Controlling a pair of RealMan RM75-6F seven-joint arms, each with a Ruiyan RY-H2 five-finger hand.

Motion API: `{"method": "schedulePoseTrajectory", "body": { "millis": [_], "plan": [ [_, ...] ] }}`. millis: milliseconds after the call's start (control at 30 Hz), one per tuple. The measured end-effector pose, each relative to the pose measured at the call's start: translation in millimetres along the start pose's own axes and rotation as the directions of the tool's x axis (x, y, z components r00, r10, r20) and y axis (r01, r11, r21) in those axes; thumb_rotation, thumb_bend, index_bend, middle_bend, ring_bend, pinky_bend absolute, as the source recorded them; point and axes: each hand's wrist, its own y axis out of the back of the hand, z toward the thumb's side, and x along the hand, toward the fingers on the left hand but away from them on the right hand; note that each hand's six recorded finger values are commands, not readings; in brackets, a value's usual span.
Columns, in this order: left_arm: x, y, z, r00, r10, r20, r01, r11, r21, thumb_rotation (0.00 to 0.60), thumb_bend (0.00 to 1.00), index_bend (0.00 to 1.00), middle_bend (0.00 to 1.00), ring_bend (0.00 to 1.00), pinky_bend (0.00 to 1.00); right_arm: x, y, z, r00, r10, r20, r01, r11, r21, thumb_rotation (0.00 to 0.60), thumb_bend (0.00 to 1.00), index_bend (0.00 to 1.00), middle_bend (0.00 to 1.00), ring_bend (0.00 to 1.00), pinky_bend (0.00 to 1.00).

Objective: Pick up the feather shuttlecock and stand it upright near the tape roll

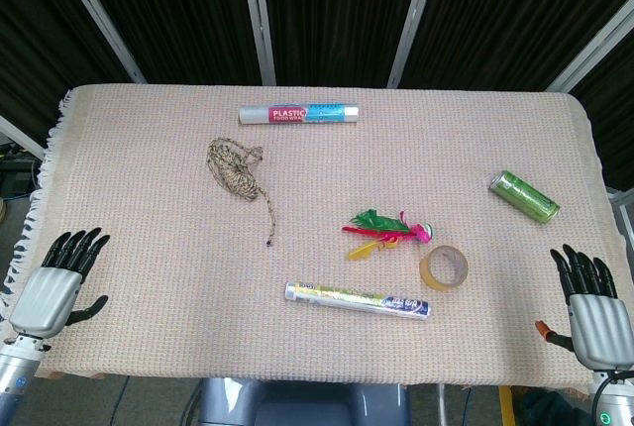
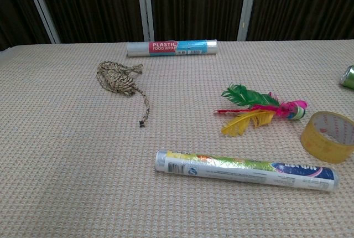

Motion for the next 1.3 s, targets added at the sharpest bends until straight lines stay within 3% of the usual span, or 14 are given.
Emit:
{"method": "schedulePoseTrajectory", "body": {
  "millis": [333, 467, 600, 800, 967, 1133, 1300],
  "plan": [
    [0.9, 2.0, 0.5, 1.0, 0.006, -0.004, -0.006, 1.0, -0.008, 0.6, 0.25, 0.0, 0.0, 0.0, 0.0, -1.6, -4.6, 1.4, 1.0, 0.017, -0.004, -0.017, 1.0, 0.007, 0.6, 0.03, 0.02, 0.0, 0.0, 0.0],
    [0.2, 5.1, -0.7, 1.0, 0.016, -0.009, -0.016, 1.0, -0.016, 0.6, 0.25, 0.0, 0.0, 0.0, 0.0, -7.2, -8.9, 9.5, 0.999, 0.031, -0.038, -0.031, 0.999, -0.014, 0.6, 0.03, 0.12, 0.0, 0.0, 0.0],
    [0.8, 6.8, -4.2, 1.0, 0.018, -0.02, -0.019, 0.999, -0.028, 0.6, 0.25, 0.0, 0.0, 0.0, 0.0, -18.1, -13.0, 32.8, 0.992, 0.027, -0.12, -0.03, 0.999, -0.028, 0.6, 0.08, 0.27, 0.0, 0.0, 0.0],
    [5.3, 5.8, -4.5, 1.0, 0.005, -0.017, -0.005, 0.999, -0.038, 0.6, 0.25, 0.0, 0.0, 0.0, 0.0, -41.4, -18.8, 90.8, 0.959, 0.011, -0.282, -0.008, 1.0, 0.012, 0.6, 0.12, 0.33, 0.0, 0.0, 0.0],
    [9.5, 3.5, -9.4, 0.999, -0.01, -0.033, 0.009, 0.999, -0.044, 0.6, 0.25, 0.0, 0.0, 0.0, 0.0, -61.4, -27.9, 146.2, 0.916, 0.031, -0.4, -0.018, 0.999, 0.038, 0.6, 0.12, 0.33, 0.0, 0.0, 0.0],
    [12.9, 2.2, -13.8, 0.999, -0.018, -0.05, 0.016, 0.999, -0.047, 0.6, 0.25, 0.0, 0.0, 0.0, 0.0, -80.4, -39.2, 191.7, 0.881, 0.075, -0.467, -0.041, 0.996, 0.084, 0.6, 0.12, 0.31, 0.0, 0.0, 0.0],
    [16.4, -0.2, -18.2, 0.997, -0.026, -0.072, 0.023, 0.999, -0.044, 0.6, 0.25, 0.0, 0.0, 0.0, 0.0, -100.1, -51.6, 219.0, 0.866, 0.12, -0.486, -0.077, 0.991, 0.108, 0.6, 0.12, 0.31, 0.0, 0.0, 0.0]
  ]
}}
